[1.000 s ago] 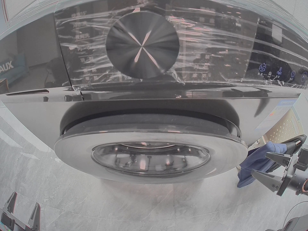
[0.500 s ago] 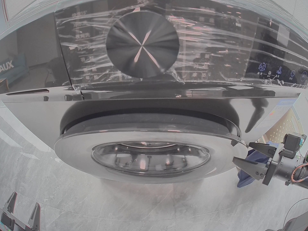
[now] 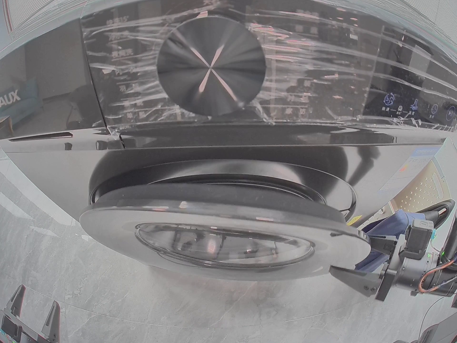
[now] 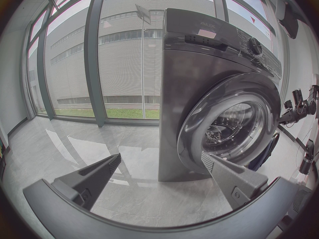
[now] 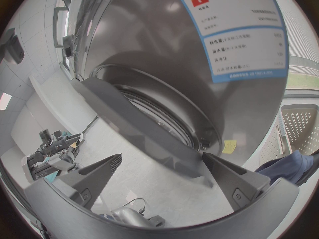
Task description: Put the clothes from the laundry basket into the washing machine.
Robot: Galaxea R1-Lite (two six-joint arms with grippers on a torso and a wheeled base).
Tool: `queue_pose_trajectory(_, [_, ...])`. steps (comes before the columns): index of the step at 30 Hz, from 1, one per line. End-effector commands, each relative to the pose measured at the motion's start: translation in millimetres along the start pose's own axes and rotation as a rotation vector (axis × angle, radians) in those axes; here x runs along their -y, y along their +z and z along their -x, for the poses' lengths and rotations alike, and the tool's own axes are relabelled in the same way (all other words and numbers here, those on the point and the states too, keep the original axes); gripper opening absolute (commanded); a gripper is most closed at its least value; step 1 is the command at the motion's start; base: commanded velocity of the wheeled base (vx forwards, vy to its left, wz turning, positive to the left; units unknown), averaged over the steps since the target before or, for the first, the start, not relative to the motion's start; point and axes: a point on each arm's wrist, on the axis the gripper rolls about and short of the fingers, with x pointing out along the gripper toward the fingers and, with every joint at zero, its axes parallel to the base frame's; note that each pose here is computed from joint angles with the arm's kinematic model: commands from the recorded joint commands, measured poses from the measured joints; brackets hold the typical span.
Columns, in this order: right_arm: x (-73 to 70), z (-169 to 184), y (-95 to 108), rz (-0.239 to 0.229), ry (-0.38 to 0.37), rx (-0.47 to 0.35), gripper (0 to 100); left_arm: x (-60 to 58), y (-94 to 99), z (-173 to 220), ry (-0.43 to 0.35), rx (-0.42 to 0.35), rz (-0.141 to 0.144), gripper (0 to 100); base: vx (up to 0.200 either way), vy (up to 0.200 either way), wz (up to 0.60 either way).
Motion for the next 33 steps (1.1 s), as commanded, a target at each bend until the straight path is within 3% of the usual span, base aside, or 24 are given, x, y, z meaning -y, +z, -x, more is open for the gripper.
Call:
queue_pose_trajectory(1, [-0.7,17,-6,0.009,0.019,0.015,100,-0.2,-4.4,0,0.001,-0.001,0.000,100,0.000,0.000,0.00])
queue_pose_trajectory(9, [3.1,3,-3,0.011,-0.008,-0.001,100,-0.2,-4.4,0,0.001,-0.001,0.000,100,-0.150,0.000,0.00])
queue_pose_trajectory(21, [0.9,8,-17,0.011,0.017,-0.054,100,-0.2,-4.4,0,0.001,-0.001,0.000,100,0.000,0.000,0.00])
queue_pose_trajectory(30, [2.2,0,-10,0.010,0.003,-0.045,100,-0.2,-4.4,0,0.001,-0.001,0.000,100,0.000,0.000,0.00])
queue_pose_trajectory(33, [2.1,-1,-14,0.005,0.004,-0.064,100,-0.2,-4.4,0,0.001,-0.001,0.000,100,-0.200,0.000,0.00])
